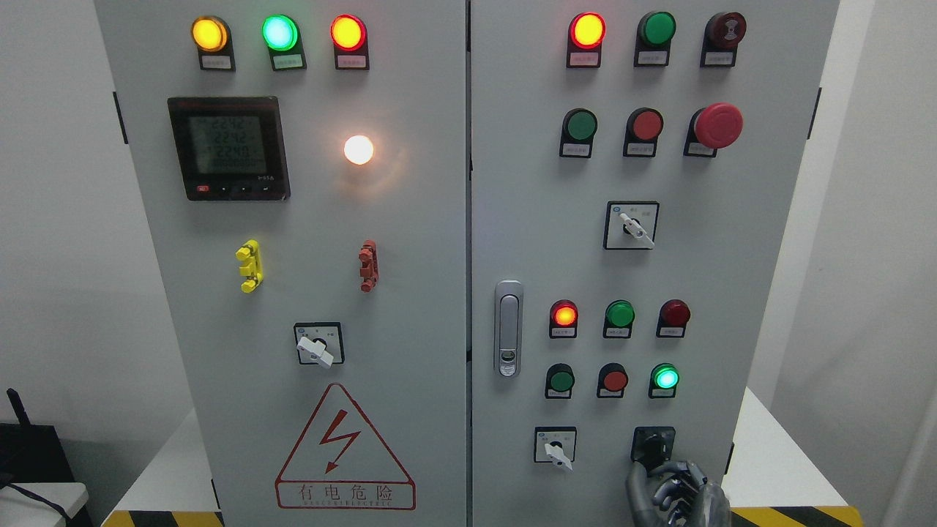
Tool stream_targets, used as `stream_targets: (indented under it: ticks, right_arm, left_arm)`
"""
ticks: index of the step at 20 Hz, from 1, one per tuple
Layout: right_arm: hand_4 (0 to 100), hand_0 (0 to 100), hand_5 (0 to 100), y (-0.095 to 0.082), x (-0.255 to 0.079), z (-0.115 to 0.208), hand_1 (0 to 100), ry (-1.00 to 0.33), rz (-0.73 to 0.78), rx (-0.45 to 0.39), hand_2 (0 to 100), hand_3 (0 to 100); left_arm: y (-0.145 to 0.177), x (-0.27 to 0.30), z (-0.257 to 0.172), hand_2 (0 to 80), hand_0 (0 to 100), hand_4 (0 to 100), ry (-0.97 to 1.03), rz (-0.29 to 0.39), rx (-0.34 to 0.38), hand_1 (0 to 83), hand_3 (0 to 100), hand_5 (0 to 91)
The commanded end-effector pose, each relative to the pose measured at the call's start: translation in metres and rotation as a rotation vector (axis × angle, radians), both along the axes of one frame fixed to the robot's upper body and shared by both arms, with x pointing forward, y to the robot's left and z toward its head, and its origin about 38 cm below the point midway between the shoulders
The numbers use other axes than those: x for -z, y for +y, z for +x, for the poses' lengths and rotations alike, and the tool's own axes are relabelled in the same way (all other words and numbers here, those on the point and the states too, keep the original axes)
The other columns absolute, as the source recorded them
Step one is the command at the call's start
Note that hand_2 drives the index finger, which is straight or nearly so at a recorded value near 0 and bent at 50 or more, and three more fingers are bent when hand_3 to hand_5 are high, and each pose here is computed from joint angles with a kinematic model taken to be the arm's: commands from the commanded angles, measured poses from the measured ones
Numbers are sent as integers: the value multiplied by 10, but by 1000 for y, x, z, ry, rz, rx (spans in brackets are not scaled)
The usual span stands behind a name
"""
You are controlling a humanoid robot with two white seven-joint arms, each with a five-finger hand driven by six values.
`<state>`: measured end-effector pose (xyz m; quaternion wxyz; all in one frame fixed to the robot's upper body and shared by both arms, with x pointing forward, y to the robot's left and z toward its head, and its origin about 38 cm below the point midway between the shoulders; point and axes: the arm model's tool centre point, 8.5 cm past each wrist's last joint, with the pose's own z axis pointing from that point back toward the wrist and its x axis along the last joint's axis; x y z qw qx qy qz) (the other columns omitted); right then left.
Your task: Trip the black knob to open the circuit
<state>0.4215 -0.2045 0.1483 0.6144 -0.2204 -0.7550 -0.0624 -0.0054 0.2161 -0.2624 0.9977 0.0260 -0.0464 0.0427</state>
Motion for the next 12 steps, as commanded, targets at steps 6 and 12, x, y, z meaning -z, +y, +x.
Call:
stream_targets:
  ticks: [6, 12]
  right_arm:
    - [914, 404, 949, -1, 0, 0, 760, 2, -18, 4, 533, 891]
    - [911, 402, 947, -2, 0, 0, 760, 1, -28, 10, 525, 890]
  left_arm:
    - [0, 0, 5, 0, 120, 0, -8, -1, 33, 389, 0, 0]
    - [0, 0, 5, 0, 120, 0, -8, -1, 33, 389, 0, 0]
